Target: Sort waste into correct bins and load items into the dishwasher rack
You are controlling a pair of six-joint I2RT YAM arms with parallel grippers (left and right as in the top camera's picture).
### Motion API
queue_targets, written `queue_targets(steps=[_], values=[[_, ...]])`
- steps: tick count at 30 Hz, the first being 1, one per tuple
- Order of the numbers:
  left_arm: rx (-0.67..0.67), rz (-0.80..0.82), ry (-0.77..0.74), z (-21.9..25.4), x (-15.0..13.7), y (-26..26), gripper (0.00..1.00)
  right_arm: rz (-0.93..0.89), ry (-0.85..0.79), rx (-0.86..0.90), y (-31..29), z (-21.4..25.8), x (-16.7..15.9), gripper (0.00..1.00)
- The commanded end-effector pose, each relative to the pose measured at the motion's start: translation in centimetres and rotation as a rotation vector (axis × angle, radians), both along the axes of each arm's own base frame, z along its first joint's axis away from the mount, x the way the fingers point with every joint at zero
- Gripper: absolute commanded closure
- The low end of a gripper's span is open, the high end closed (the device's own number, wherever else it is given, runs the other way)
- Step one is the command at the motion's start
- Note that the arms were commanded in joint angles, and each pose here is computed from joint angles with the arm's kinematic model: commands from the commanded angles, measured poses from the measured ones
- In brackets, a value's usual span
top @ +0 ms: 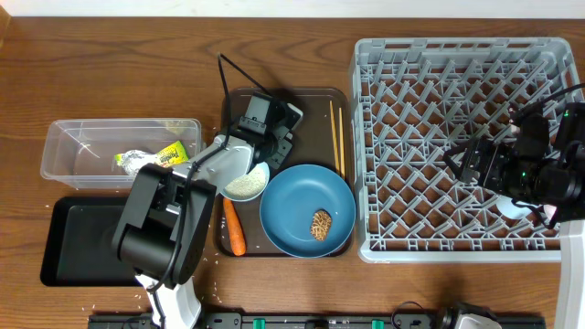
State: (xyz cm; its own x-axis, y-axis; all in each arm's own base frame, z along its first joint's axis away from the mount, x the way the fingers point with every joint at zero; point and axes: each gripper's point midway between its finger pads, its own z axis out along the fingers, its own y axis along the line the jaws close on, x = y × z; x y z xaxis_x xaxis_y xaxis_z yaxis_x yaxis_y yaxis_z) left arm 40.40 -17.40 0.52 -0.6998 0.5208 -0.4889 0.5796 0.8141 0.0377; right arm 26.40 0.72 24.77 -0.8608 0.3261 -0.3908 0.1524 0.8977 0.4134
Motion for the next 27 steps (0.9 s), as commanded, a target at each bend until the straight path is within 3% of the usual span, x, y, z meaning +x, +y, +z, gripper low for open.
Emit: queue_targets(steps=[1, 2, 9, 15, 21, 23, 27], values=[[0.021, 0.003, -0.031, 0.4, 0.8, 0.2, 0.88, 0.014, -0.005, -0.005, 0.2, 0.1, 0.0, 0.07], [0.017, 0.004, -0.049, 1.0, 1.1, 0.2, 0.92, 0.015, -0.005, -0.005, 0.2, 0.1, 0.0, 0.07], [-0.057, 0.056, -0.211, 8.8, 2.6, 0.0, 0.94, 0.015, -0.004, -0.005, 0.2, 0.1, 0.0, 0.07], [0.042, 0.341, -0.36, 16.4, 1.8, 6.0, 0.94, 0.014, -0.004, -0.004, 0.2, 0.1, 0.0, 0.07], [0.053, 0.784, -0.207, 16.7, -3.1, 15.6, 0.94, 0.015, -0.004, -0.005, 0.2, 0.1, 0.0, 0.07], [0.039, 0.844, -0.171, 16.0, -3.4, 17.5, 0.94, 0.014, -0.005, -0.004, 0.2, 0.1, 0.0, 0.07], [0.025, 0.814, -0.111, 14.1, -2.6, 20.0, 0.94, 0.015, -0.007, -0.005, 0.2, 0.1, 0.0, 0.07]])
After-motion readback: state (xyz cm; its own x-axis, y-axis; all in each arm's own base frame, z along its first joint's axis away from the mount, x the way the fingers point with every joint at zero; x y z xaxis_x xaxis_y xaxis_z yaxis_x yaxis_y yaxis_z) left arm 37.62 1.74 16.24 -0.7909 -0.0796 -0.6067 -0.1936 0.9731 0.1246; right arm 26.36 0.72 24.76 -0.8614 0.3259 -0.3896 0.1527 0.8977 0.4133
